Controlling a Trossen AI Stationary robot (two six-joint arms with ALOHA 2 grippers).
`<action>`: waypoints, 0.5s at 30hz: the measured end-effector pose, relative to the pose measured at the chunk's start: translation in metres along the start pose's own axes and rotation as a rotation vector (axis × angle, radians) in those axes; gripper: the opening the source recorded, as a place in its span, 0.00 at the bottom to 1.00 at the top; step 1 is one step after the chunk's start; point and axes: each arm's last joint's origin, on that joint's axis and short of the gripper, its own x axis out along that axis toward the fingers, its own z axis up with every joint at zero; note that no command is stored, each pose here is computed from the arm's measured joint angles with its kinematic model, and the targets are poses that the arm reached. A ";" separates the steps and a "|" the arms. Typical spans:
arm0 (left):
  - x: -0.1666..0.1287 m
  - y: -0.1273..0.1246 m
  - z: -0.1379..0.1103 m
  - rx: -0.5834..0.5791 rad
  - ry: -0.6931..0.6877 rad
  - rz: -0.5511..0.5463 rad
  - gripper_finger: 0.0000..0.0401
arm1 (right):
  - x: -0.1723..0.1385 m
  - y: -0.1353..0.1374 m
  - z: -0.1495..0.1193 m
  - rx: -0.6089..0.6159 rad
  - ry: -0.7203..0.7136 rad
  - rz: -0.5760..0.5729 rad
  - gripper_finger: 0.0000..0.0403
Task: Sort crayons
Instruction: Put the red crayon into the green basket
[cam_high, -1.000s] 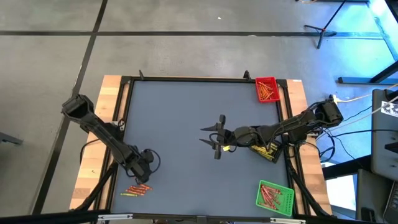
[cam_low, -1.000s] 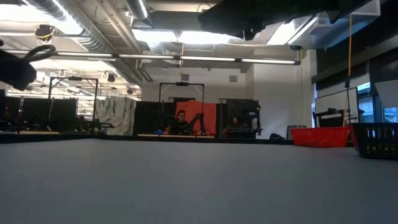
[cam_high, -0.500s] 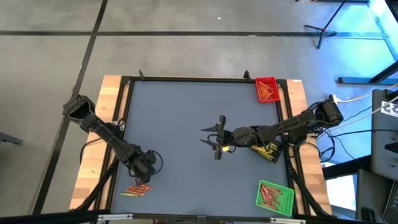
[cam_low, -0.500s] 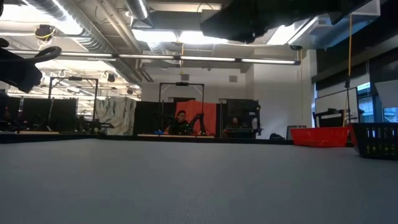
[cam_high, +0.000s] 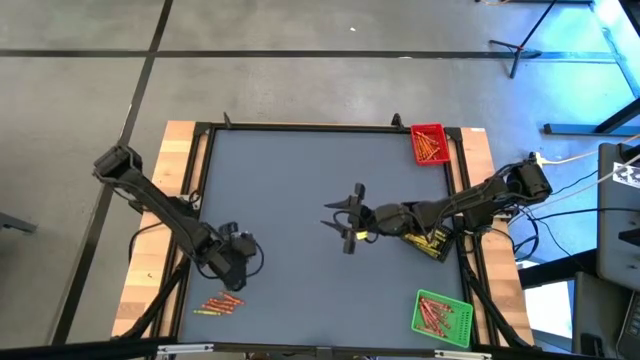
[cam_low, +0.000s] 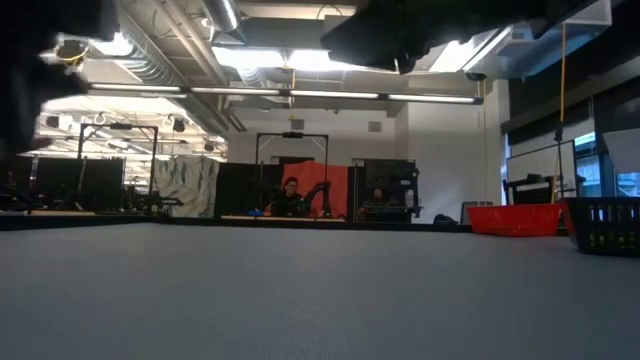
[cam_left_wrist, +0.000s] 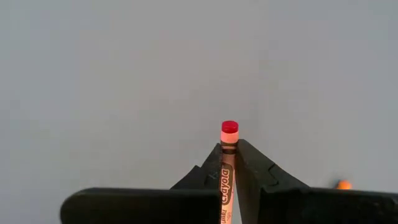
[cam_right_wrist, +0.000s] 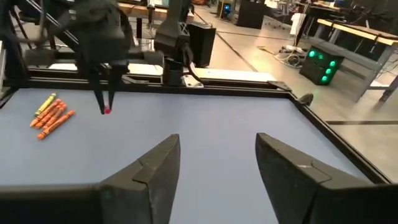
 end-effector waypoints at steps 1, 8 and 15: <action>-0.003 -0.001 0.003 0.013 -0.040 0.007 0.01 | 0.000 0.000 0.000 0.000 0.000 0.000 0.52; -0.015 -0.004 0.021 0.136 -0.389 0.142 0.02 | 0.000 0.003 0.000 -0.028 -0.004 0.114 0.66; -0.024 -0.015 0.039 0.191 -0.662 0.222 0.02 | -0.001 0.007 0.000 -0.054 -0.013 0.234 0.68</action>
